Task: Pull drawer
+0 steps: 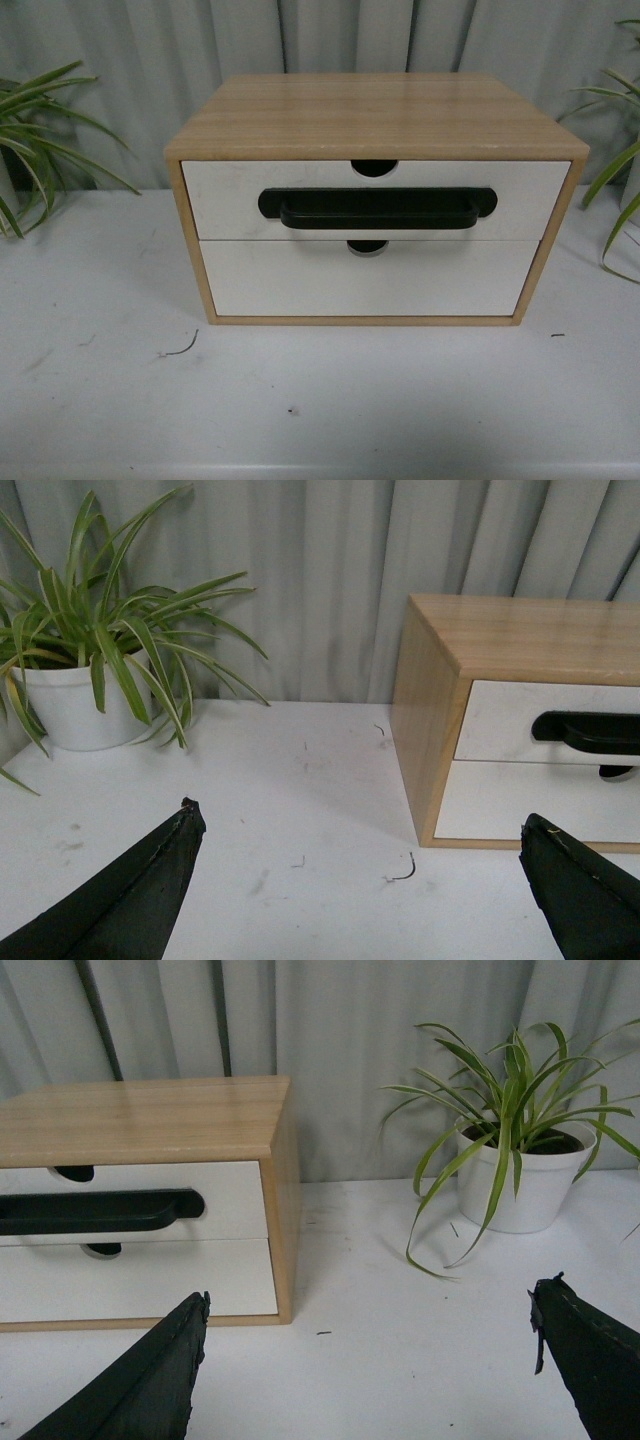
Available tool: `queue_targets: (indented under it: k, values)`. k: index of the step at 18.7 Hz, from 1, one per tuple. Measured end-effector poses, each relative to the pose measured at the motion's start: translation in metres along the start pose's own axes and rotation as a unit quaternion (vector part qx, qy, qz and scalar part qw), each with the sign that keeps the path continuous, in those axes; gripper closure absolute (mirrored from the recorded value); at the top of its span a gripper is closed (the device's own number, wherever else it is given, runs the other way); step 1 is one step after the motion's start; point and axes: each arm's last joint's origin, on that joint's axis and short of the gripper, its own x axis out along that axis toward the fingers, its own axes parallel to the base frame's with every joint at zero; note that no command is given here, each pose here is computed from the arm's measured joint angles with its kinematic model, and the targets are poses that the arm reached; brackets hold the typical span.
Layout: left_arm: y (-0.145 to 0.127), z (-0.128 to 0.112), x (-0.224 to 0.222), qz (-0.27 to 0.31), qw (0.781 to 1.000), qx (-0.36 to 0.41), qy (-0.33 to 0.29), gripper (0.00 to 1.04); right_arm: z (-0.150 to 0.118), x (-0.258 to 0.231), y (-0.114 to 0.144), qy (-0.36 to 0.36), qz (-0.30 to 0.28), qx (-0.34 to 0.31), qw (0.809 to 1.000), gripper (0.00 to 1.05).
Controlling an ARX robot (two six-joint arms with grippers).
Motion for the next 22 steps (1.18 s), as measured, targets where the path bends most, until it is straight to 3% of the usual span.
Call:
queue_targets:
  k: [22]
  values:
    - [0.0000, 0.0000, 0.0000, 0.000, 1.000, 0.000, 0.000, 0.07, 0.0000, 0.0000, 0.0000, 0.000, 0.000, 0.000, 1.000, 0.06]
